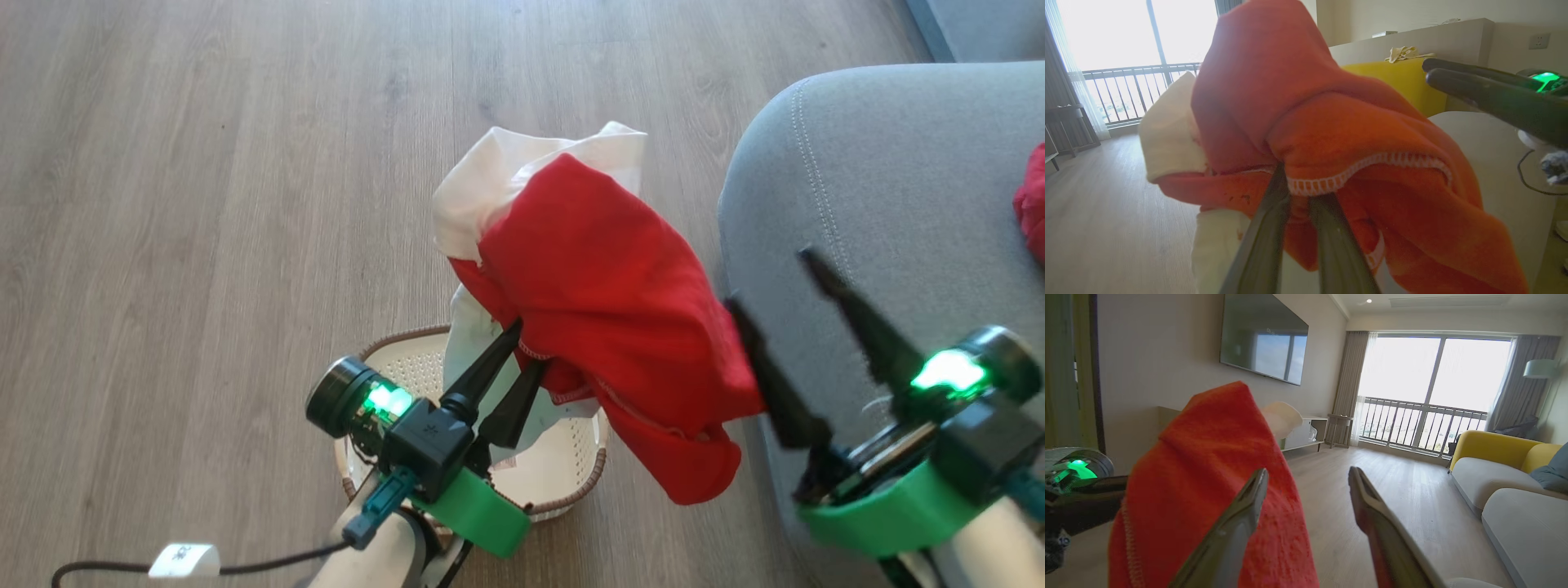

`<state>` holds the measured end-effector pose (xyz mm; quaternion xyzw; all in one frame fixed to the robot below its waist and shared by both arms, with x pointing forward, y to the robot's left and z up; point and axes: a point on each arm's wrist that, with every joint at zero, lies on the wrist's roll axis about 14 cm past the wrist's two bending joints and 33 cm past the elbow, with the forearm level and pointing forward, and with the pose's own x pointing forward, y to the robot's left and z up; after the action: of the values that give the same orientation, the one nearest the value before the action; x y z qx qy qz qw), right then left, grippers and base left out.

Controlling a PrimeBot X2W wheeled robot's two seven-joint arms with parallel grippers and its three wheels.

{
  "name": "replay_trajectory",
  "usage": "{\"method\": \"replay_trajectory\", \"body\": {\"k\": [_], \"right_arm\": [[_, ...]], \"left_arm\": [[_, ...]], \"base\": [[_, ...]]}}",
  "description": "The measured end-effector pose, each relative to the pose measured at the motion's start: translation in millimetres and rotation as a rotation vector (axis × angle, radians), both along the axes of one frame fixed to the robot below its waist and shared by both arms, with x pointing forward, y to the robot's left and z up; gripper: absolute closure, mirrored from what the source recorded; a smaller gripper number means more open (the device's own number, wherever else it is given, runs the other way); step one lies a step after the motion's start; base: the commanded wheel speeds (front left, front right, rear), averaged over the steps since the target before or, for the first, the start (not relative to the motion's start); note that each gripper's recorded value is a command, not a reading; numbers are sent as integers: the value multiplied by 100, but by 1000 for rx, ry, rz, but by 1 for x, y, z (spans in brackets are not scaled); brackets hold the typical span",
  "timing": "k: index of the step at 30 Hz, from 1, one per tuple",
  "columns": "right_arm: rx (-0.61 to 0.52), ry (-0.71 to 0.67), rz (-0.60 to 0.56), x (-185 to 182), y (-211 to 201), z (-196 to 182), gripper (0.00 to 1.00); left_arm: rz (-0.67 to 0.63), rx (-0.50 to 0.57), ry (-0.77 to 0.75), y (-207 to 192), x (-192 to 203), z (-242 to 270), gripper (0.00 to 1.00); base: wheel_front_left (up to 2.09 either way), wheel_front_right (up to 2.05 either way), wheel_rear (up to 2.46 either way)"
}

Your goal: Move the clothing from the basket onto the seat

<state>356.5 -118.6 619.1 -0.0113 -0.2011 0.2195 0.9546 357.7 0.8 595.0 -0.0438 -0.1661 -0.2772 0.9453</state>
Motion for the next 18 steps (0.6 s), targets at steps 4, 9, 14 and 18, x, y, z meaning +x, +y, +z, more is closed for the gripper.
{"method": "replay_trajectory", "body": {"k": [4, 9, 14, 18], "right_arm": [[-52, 40, 113, -14, 21, -13, 0], [-91, 92, 196, -27, 37, -30, 0], [-130, 155, 228, -34, 44, -53, 0], [-199, 200, 229, -35, 44, -75, 0]], "left_arm": [[-4, 13, -2, -1, 1, -2, 100], [-8, 13, -3, -2, 2, -1, 100], [-18, 21, -16, -5, -1, 1, 100], [-28, 22, -28, -7, -5, 4, 100]], "base": [[0, 0, 0], [0, 0, 0], [0, 0, 0], [0, 0, 0]]}}
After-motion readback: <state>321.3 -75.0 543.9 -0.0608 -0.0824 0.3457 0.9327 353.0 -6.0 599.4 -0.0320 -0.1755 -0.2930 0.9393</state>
